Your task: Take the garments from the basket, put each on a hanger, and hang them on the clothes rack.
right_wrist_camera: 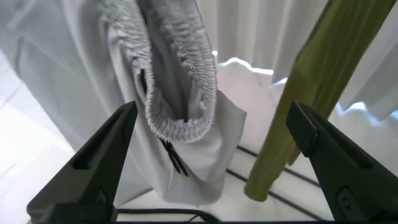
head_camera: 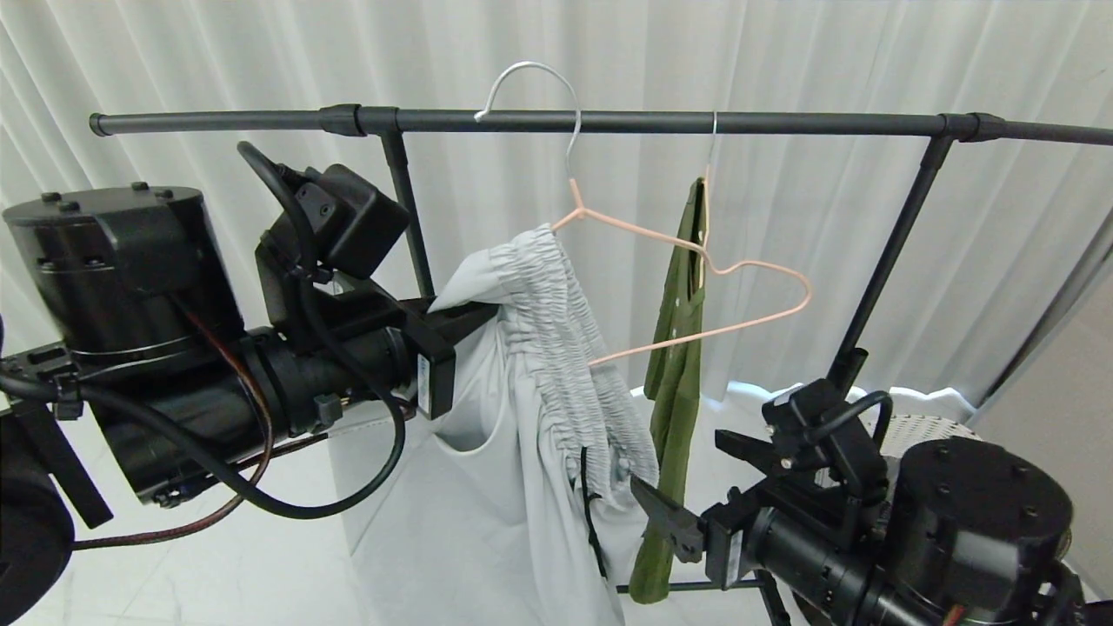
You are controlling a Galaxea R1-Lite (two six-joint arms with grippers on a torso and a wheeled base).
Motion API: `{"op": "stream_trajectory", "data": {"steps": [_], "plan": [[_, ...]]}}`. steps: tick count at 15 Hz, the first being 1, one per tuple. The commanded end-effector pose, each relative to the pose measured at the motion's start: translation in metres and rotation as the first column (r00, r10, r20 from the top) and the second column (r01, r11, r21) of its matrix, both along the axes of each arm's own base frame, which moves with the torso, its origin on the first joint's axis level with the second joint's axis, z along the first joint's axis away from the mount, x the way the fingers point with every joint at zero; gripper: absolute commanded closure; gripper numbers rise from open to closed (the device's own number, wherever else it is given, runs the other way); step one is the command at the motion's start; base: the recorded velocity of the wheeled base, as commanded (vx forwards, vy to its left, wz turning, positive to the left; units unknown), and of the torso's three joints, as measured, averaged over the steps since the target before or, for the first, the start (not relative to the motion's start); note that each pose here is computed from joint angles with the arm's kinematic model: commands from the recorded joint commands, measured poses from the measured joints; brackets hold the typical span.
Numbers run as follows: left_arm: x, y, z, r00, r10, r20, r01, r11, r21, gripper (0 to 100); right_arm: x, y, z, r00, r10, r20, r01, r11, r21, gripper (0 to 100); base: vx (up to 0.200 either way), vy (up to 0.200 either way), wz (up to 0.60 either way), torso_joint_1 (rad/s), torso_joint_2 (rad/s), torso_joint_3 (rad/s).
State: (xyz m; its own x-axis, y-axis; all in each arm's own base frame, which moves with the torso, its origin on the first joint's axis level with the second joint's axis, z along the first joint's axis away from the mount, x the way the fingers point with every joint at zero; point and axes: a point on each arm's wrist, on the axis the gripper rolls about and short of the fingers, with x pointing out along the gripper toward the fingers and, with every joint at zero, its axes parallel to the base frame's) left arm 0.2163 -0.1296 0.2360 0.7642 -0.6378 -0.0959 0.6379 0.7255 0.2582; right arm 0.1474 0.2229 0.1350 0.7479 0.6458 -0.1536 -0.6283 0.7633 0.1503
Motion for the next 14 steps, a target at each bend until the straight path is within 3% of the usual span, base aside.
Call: {"op": "stream_trajectory", "data": {"steps": [1, 5, 8, 12, 13, 14], "plan": [[0.000, 0.000, 0.006, 1.000, 0.000, 0.018, 0.000, 1.000, -0.010, 100, 0.009, 0.013, -0.023, 0.998, -0.010, -0.056, 0.007, 0.999, -0.049, 0, 0.000, 0.000, 0.00, 0.000, 0.00, 0.000], [0.000, 0.000, 0.009, 1.000, -0.002, 0.027, 0.002, 1.000, -0.016, 100, 0.022, 0.011, -0.031, 0.987, -0.126, -0.103, 0.124, 0.992, -0.022, 0, 0.000, 0.000, 0.00, 0.000, 0.00, 0.000], [0.000, 0.000, 0.010, 1.000, -0.002, 0.031, 0.002, 1.000, -0.016, 100, 0.030, 0.018, -0.032, 0.982, -0.153, -0.113, 0.155, 0.988, 0.007, 0, 0.000, 0.000, 0.00, 0.000, 0.00, 0.000], [0.001, -0.001, 0.011, 0.999, -0.001, 0.034, 0.002, 1.000, -0.020, 100, 0.032, 0.017, -0.044, 0.970, -0.209, -0.122, 0.206, 0.978, -0.040, 0, 0.000, 0.000, 0.00, 0.000, 0.00, 0.000], [0.001, -0.001, 0.012, 0.999, -0.001, 0.035, 0.002, 1.000, -0.020, 100, 0.032, 0.017, -0.044, 0.970, -0.214, -0.119, 0.210, 0.977, -0.041, 100, 0.000, 0.000, 0.00, 0.000, 0.00, 0.000], [0.001, -0.001, 0.011, 0.999, -0.001, 0.034, 0.002, 1.000, -0.020, 100, 0.032, 0.017, -0.044, 0.969, -0.216, -0.118, 0.213, 0.976, -0.040, 100, 0.000, 0.000, 0.00, 0.000, 0.00, 0.000]]}}
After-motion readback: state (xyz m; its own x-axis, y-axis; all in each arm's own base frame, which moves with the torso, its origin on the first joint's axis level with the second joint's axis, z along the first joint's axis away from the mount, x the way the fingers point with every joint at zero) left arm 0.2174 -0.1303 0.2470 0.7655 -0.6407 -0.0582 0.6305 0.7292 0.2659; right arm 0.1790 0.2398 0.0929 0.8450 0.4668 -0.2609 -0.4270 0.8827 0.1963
